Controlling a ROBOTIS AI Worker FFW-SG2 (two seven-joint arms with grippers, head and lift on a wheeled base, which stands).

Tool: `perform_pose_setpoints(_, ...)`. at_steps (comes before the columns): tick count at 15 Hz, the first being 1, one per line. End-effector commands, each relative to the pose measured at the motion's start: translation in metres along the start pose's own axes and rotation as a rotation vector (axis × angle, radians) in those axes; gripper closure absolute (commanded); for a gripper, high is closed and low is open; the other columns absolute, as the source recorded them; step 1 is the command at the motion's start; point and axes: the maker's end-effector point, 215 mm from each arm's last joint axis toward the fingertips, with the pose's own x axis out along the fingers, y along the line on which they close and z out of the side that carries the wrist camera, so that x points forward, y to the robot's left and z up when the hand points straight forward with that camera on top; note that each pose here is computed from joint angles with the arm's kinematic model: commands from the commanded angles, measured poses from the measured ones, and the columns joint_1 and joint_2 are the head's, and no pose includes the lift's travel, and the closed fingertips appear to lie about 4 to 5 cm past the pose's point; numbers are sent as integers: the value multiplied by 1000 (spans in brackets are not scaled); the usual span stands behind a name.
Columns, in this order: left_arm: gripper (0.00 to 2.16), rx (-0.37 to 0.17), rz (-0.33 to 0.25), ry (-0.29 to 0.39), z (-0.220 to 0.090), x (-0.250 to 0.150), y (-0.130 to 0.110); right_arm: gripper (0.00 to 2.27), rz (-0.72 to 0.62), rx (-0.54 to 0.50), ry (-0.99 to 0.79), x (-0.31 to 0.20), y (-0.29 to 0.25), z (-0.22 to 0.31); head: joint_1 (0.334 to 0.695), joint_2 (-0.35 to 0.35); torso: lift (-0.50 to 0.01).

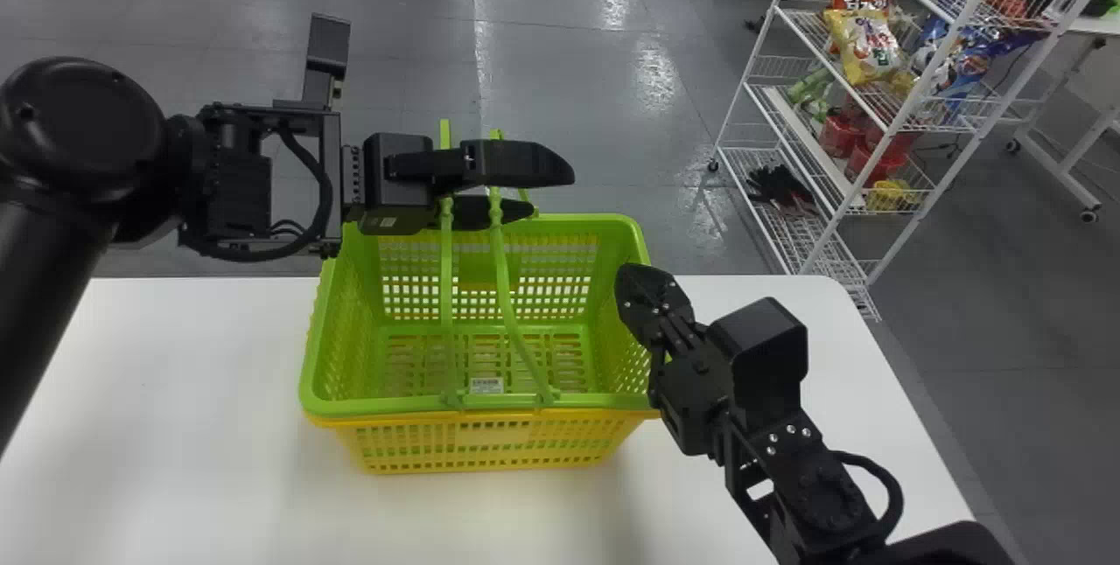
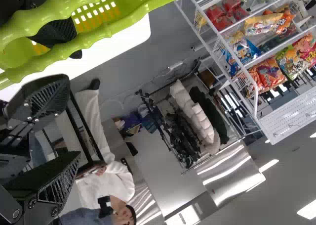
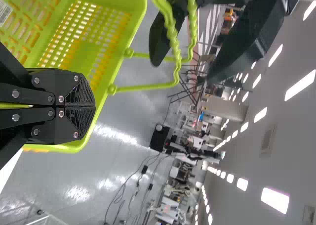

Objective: Grasp handle with right gripper to insert into left gripper then lift and swing left to center

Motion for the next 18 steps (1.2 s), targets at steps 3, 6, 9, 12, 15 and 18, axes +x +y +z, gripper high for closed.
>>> perform_pose_setpoints(3, 124, -19, -33, -28, 6, 2, -3, 2250, -60, 17, 6, -29, -34, -17, 695, -241, -93)
perform_pose_setpoints(6, 124, -35, -49, -33, 6, 1, -4, 2246, -117, 44, -20, -55, -63, -24, 695, -281, -93)
perform_pose_setpoints(9, 124, -48, -51, -34, 6, 2, -2, 2128, -156, 95, -32, -74, -79, -43, 695, -315, -93)
perform_pose_setpoints(12, 124, -63, -63, -45, 9, 2, -1, 1318, -167, 139, -30, -89, -79, -71, 695, -349, -93)
perform_pose_setpoints(15, 124, -75, -73, -54, 10, 4, -1, 167, -168, 155, -30, -102, -73, -99, 695, -350, -93)
perform_pose_setpoints(18, 124, -95, -95, -57, 13, 7, -5, 73, -172, 159, -44, -109, -67, -108, 695, -350, -93)
